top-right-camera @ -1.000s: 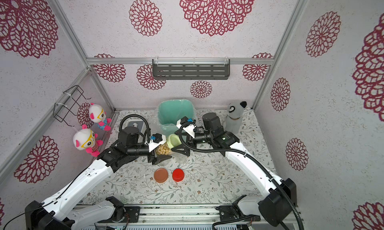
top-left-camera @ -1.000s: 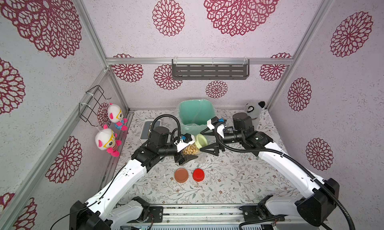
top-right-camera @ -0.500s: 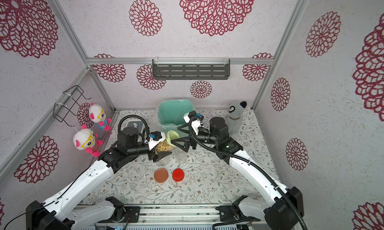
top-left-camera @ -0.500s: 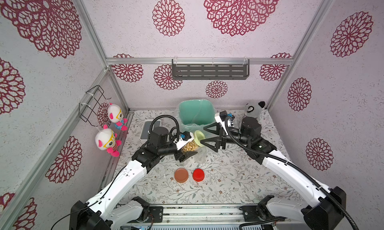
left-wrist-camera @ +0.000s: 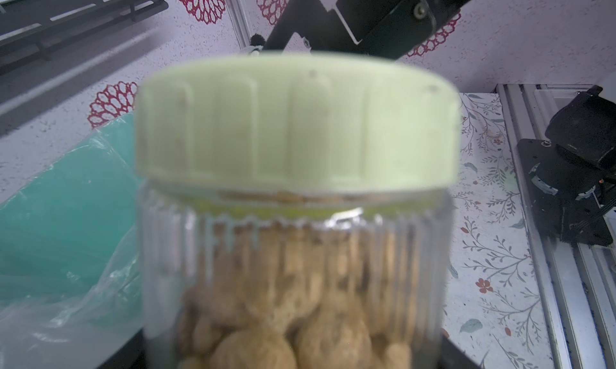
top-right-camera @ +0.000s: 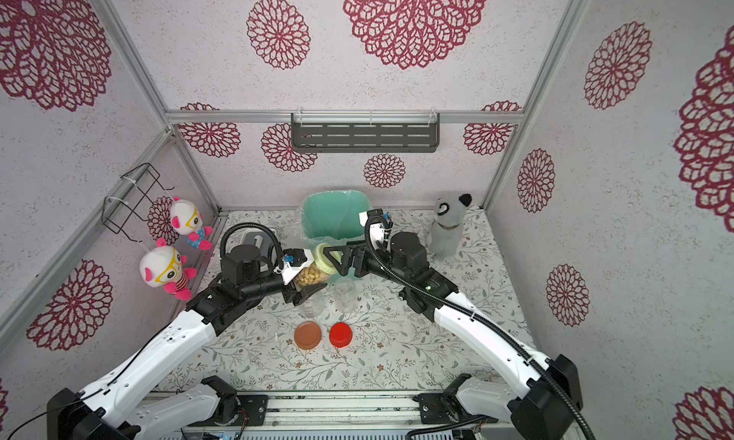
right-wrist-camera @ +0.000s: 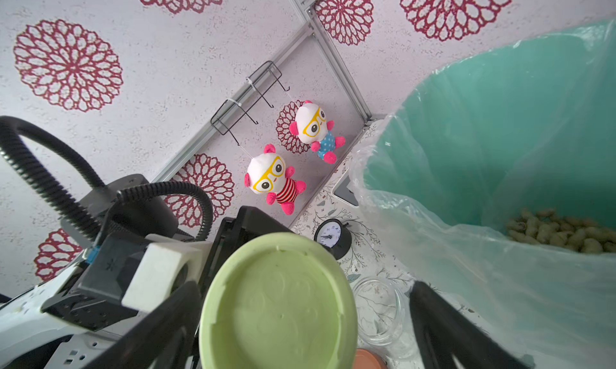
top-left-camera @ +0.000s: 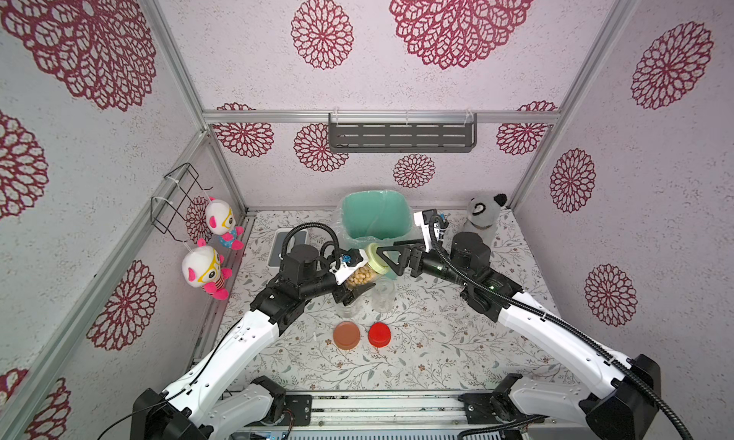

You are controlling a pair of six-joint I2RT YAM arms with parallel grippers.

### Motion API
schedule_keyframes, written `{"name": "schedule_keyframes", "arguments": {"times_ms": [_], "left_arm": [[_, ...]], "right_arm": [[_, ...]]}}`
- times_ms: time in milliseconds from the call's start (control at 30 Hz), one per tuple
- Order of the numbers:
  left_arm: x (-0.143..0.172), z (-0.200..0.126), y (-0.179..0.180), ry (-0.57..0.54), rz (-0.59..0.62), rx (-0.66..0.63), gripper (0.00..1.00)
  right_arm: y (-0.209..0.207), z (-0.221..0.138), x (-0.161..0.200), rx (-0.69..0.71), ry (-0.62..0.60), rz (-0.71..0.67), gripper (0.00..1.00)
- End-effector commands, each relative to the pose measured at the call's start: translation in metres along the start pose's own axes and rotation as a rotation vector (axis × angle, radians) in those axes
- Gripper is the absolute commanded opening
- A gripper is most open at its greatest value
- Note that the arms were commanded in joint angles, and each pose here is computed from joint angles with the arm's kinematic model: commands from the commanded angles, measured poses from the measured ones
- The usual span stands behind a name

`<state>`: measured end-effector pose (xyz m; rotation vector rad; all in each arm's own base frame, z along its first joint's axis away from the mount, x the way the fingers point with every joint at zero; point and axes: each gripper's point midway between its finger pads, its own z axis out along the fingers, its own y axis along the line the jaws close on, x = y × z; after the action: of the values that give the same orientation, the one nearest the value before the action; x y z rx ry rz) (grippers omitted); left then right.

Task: Empty moldy peanuts from jars
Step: Unscrew the lid from the jar.

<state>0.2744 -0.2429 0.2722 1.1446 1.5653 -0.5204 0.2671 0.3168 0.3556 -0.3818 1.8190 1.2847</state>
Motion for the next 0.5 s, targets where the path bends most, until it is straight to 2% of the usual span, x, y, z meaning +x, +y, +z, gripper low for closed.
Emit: {"name": "schedule_keyframes", "arguments": {"times_ms": [0,467], "left_arm": [[-0.033,-0.01,0.01,-0.116,0.069,-0.05,0.0],[-0.029,-0.008,0.009,-0.106,0.062,-0.045,0.0]], "right_arm": [[0.013,0.002,-0.014,-0.021,-0.054,0.019,0.99],[0.013,0.015,0.004,-0.01,0.029,0.016,0.99]]}}
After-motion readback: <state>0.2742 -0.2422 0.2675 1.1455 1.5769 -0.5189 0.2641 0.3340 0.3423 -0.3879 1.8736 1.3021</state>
